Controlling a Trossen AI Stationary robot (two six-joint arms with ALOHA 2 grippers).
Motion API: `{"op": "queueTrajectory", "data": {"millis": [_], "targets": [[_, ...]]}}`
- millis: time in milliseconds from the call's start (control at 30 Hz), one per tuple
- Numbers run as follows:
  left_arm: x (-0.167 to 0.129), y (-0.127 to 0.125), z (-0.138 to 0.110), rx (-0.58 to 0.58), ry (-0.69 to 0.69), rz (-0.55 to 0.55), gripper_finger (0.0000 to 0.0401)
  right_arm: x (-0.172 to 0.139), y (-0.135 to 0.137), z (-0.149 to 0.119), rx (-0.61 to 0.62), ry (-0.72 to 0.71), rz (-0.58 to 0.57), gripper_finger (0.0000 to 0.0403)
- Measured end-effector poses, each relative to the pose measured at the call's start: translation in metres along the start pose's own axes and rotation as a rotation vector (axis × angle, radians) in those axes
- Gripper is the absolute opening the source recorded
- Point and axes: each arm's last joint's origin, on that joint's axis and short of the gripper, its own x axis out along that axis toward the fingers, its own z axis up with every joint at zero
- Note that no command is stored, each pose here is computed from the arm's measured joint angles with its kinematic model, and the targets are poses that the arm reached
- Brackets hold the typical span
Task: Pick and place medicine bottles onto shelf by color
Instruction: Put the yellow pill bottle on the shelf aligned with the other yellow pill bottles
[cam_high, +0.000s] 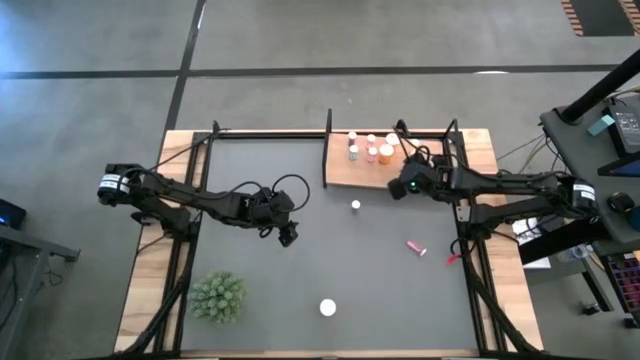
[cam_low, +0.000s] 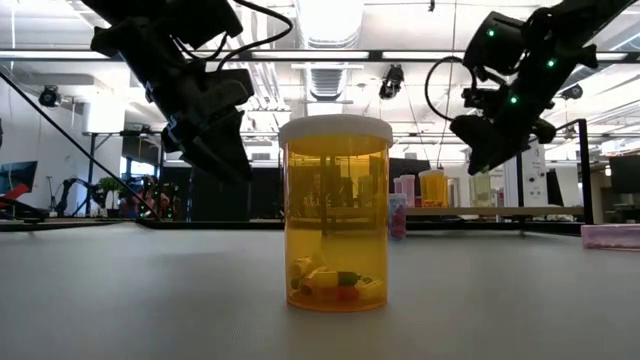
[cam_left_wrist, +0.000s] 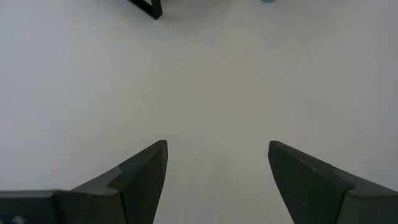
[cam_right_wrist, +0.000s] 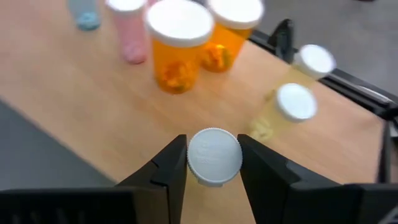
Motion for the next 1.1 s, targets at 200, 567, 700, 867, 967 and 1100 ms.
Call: {"op": "queueTrajectory", "data": {"millis": [200,567,700,867,967,1100], "targets": [[0.000,0.000,0.000,0.000,0.000,0.000,0.0263,0.005,-0.005,-0.004,0.008,0.014,-0.031,0.0121],[0.000,0.000,0.000,0.004,0.000,0.000,0.0263,0.005,-0.010,-0.011,0.019,0.065,-0.076,0.0123],[0.000,0.000,0.000,0.004,0.000,0.000,0.0263,0.005,-0.010,-0.011,0.017,0.065,-0.080,0.0120],[0.000,0.000,0.000,0.005,0.000,0.000,0.0263,0.005,-0.010,-0.011,0.002,0.067,-0.081,0.0127],[0.000,0.000,0.000,0.005,0.000,0.000,0.0263,0.005,-0.010,-0.012,-0.005,0.074,-0.080,0.0136],[0.000,0.000,0.000,0.005,0.000,0.000,0.0263,0.006,-0.010,-0.013,-0.009,0.082,-0.076,0.0146]]}}
